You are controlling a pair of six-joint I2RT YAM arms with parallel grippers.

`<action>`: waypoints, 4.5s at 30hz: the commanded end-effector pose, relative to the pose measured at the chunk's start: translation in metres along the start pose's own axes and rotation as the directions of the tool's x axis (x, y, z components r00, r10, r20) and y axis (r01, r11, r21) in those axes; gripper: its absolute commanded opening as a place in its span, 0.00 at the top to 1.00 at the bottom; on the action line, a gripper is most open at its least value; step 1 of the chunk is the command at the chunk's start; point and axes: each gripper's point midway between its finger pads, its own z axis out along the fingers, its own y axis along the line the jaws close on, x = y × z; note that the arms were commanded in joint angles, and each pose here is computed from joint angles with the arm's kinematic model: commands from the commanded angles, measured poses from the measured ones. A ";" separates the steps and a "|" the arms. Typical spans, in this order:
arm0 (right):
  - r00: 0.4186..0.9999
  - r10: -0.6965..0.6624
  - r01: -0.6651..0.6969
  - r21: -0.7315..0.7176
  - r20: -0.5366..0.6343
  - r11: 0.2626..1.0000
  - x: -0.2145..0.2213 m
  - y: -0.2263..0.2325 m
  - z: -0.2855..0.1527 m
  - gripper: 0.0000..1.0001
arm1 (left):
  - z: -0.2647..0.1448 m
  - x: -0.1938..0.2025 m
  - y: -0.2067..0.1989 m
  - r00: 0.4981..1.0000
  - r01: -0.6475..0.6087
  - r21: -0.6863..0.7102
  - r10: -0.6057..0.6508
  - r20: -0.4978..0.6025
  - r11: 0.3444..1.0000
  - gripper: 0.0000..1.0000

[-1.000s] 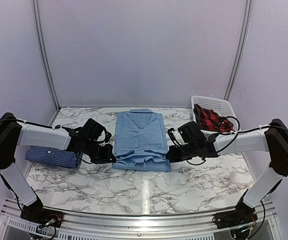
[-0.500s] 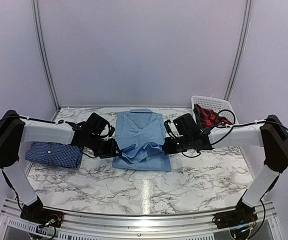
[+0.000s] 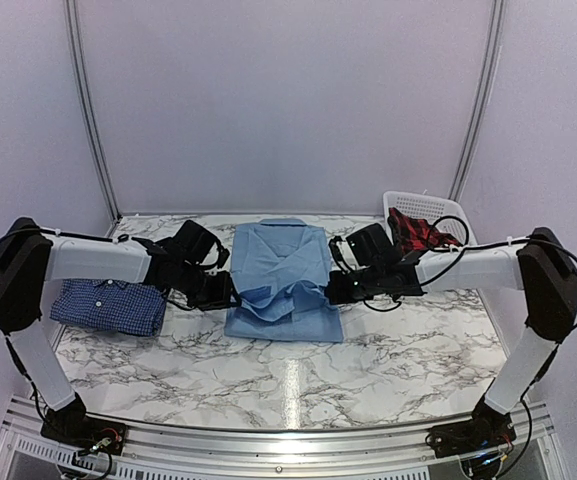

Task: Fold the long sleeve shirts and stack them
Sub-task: Fold the square-folded shirt at the center of the board, then smooth out the 2/3-rectangle-folded shirt at the center of the board.

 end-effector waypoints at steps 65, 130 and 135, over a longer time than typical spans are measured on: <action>0.994 0.058 -0.057 -0.021 0.087 0.998 -0.075 -0.027 0.027 0.68 | -0.005 -0.005 -0.007 0.995 0.044 -0.048 -0.039 0.097 0.998 0.89; 0.998 -0.045 0.052 -0.246 0.035 0.968 -0.069 0.088 0.082 0.64 | 0.026 0.054 0.002 1.000 -0.021 -0.020 0.021 -0.010 1.000 0.90; 0.997 -0.082 0.078 -0.311 -0.002 0.947 -0.021 0.119 0.048 0.67 | 0.028 0.064 0.009 1.000 -0.008 -0.032 0.007 -0.027 0.999 0.90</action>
